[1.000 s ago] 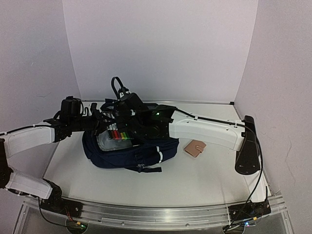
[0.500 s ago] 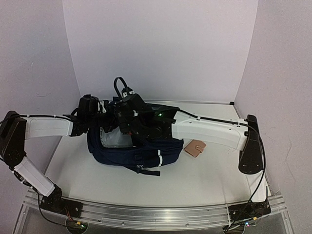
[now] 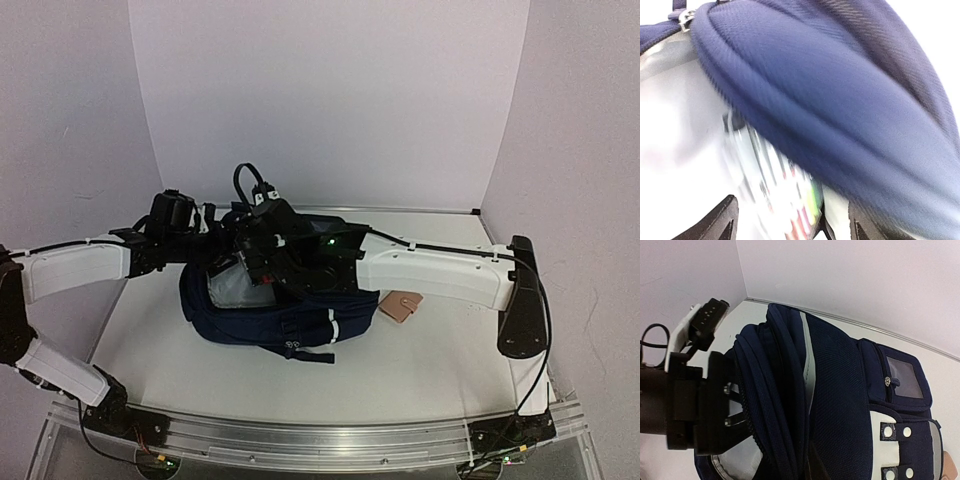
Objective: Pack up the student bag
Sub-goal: Place the stationery in the student bag.
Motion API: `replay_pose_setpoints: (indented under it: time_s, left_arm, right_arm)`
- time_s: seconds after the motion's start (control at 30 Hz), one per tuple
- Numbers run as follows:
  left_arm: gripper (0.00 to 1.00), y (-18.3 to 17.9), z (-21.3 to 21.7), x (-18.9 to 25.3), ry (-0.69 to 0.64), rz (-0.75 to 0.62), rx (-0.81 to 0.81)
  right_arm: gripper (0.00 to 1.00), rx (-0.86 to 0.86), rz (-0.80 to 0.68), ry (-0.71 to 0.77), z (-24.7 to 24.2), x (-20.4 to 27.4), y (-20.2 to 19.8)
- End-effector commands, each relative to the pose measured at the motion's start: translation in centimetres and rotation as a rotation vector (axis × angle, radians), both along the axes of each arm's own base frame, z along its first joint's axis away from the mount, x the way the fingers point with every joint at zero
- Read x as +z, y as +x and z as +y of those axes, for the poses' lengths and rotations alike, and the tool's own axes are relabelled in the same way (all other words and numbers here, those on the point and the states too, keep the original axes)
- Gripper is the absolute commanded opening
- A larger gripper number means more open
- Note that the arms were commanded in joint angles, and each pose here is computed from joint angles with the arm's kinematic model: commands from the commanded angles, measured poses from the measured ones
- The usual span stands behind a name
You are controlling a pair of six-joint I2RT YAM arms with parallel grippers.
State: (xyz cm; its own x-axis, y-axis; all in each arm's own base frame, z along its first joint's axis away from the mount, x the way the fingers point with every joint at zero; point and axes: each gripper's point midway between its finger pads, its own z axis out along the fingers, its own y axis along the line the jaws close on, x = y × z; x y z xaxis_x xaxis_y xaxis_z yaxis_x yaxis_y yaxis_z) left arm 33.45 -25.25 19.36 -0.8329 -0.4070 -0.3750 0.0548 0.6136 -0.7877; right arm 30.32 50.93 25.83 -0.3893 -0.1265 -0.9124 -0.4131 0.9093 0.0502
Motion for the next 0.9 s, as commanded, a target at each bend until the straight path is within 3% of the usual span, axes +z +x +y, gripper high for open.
replay_pose_setpoints:
  time_s: [0.0, 0.23, 0.5, 0.67, 0.87]
  left_arm:
    - [0.73, -2.2, 0.6, -0.1, 0.021, 0.027, -0.035]
    - [0.43, -3.0, -1.0, -1.0, 0.007, 0.054, -0.076]
    - [0.07, -0.5, -3.7, 0.2, -0.031, -0.009, -0.077]
    - [0.01, 0.8, -7.1, 0.1, -0.067, -0.041, -0.126]
    - [0.0, 1.1, -9.4, 0.8, -0.103, -0.078, -0.156]
  right_arm:
    - [0.0, -0.059, -0.122, 0.305, -1.6, 11.4, -0.2]
    - [0.0, -0.049, -0.12, 0.308, -1.4, 11.5, -0.3]
    - [0.0, -0.042, -0.112, 0.298, -1.6, 11.0, -0.5]
    - [0.0, -0.032, -0.094, 0.295, -1.8, 10.4, -0.8]
    - [0.0, -0.036, -0.074, 0.284, -2.4, 9.3, -0.9]
